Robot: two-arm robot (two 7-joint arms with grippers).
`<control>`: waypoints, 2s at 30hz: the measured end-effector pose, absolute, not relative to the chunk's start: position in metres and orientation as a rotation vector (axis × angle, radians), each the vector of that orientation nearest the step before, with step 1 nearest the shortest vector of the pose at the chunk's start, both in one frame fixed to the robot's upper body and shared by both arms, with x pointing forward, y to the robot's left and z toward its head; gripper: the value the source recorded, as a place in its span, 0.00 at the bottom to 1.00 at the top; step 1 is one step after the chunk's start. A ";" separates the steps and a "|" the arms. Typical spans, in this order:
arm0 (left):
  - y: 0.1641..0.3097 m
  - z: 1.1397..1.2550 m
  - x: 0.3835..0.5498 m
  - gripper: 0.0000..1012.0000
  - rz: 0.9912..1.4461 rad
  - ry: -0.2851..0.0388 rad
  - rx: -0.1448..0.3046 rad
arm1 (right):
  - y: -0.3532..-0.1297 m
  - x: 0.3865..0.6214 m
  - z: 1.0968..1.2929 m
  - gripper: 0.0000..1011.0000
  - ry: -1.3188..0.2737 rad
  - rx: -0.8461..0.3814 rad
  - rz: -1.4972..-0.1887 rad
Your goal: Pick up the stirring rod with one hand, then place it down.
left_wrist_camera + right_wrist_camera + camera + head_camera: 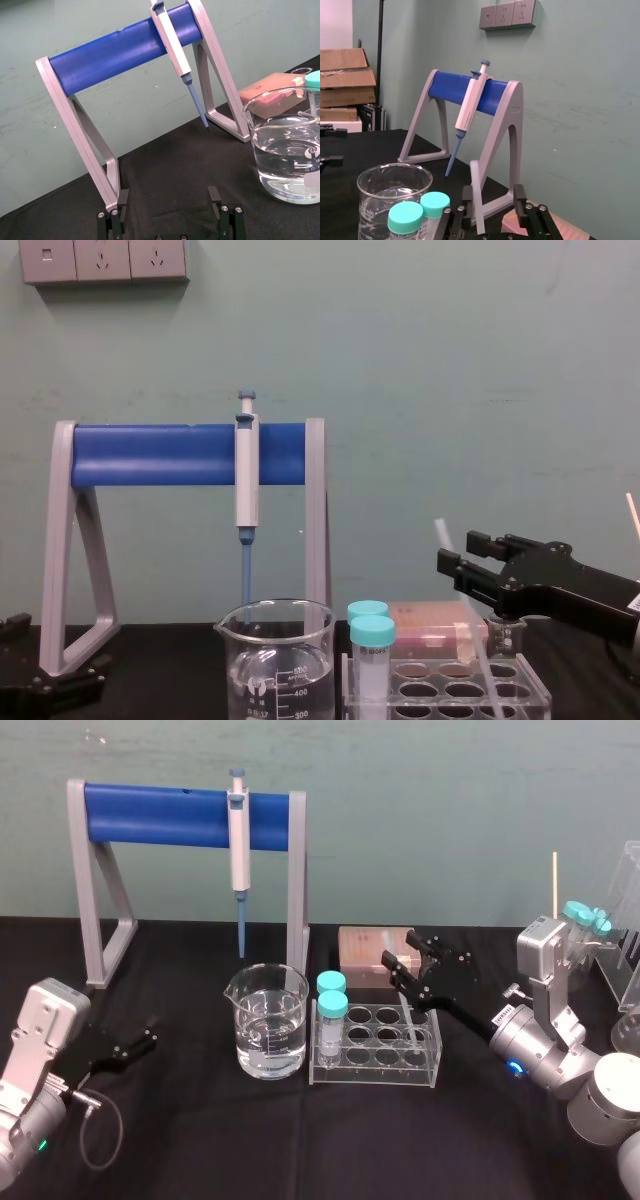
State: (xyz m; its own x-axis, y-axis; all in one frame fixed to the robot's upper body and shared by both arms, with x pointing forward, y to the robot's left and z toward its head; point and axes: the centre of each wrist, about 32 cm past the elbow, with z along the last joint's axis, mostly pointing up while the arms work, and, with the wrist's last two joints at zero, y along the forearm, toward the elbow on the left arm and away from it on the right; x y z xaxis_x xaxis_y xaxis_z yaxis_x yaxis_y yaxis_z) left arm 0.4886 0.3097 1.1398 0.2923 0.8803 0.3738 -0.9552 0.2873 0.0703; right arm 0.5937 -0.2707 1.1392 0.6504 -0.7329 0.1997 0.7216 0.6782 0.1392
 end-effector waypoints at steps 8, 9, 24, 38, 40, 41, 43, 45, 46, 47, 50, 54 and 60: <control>0.310 1.140 0.489 0.99 1.248 -0.285 0.304 | -0.271 0.594 1.139 0.72 -0.248 0.049 -0.826; 0.310 1.140 0.489 0.99 1.248 -0.285 0.304 | -0.271 0.594 1.139 0.75 -0.248 0.049 -0.826; 0.310 1.140 0.489 0.99 1.248 -0.285 0.304 | -0.270 0.593 1.140 0.99 -0.251 0.048 -0.824; 0.310 1.140 0.489 0.99 1.248 -0.285 0.304 | -0.264 0.573 1.165 0.99 -0.376 0.105 -0.865; 0.310 1.140 0.489 0.99 1.248 -0.285 0.304 | -0.263 0.570 1.168 0.99 -0.384 0.115 -0.874; 0.310 1.140 0.489 0.99 1.248 -0.285 0.304 | -0.264 0.568 1.169 0.99 -0.386 0.119 -0.880; 0.310 1.140 0.489 0.99 1.248 -0.285 0.304 | -0.264 0.562 1.172 0.99 -0.390 0.129 -0.902; 0.310 1.140 0.489 0.99 1.248 -0.285 0.304 | -0.265 0.559 1.173 0.99 -0.387 0.132 -0.920; 0.310 1.140 0.489 0.99 1.248 -0.285 0.304 | -0.266 0.556 1.174 0.99 -0.381 0.134 -0.940; 0.310 1.140 0.489 0.99 1.248 -0.285 0.304 | -0.267 0.552 1.174 0.99 -0.370 0.132 -0.966; 0.310 1.140 0.489 0.99 1.248 -0.285 0.304 | -0.270 0.546 1.174 0.99 -0.331 0.126 -1.027; 0.310 1.140 0.489 0.99 1.248 -0.285 0.304 | -0.274 0.537 1.172 0.99 -0.258 0.109 -1.106; 0.310 1.140 0.489 0.99 1.248 -0.285 0.304 | -0.276 0.525 1.167 0.99 -0.150 0.077 -1.183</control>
